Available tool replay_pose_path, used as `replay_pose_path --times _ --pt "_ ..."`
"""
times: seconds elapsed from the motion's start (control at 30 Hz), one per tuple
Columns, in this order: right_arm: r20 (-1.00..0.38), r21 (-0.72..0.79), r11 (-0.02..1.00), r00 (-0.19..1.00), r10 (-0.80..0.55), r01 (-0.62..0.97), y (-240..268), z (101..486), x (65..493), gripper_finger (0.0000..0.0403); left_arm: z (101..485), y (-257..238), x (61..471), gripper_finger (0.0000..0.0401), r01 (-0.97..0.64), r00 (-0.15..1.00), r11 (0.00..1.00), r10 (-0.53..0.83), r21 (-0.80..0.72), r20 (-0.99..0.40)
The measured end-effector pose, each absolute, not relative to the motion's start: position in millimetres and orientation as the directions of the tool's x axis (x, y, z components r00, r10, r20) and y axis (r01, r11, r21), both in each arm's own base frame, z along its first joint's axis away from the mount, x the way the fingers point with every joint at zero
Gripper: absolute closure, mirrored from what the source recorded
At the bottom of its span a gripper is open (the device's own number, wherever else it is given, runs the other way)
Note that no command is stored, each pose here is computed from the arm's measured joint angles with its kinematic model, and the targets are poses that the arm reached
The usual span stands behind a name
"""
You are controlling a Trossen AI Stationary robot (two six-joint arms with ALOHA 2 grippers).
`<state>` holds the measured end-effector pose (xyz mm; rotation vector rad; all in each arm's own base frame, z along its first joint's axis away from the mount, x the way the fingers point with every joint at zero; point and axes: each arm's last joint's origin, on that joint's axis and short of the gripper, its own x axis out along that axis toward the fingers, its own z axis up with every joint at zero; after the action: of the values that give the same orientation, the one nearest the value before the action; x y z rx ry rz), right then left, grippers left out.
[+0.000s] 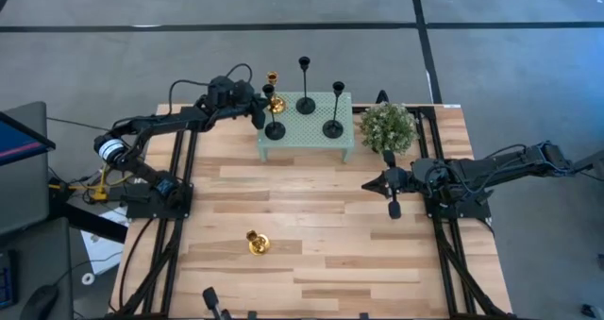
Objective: Pick & Place candle stick holders
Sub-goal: Put the top gold candle holder on the shelf
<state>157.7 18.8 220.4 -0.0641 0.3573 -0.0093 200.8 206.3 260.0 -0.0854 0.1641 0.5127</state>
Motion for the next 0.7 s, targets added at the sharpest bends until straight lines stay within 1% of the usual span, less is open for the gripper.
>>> replay_pose_path --times 0.37,0.7 --pt "-0.349 -0.064 0.998 0.937 -0.020 -0.002 18.8 220.4 157.7 0.0403 261.8 207.4 200.5 0.0400 -0.526 0.842 0.850 0.515 -0.029 -0.161" --pt "-0.349 -0.065 0.998 0.937 -0.020 -0.002 18.8 220.4 157.7 0.0403 262.4 205.2 202.9 0.0400 -0.518 0.848 0.854 0.506 -0.046 -0.155"
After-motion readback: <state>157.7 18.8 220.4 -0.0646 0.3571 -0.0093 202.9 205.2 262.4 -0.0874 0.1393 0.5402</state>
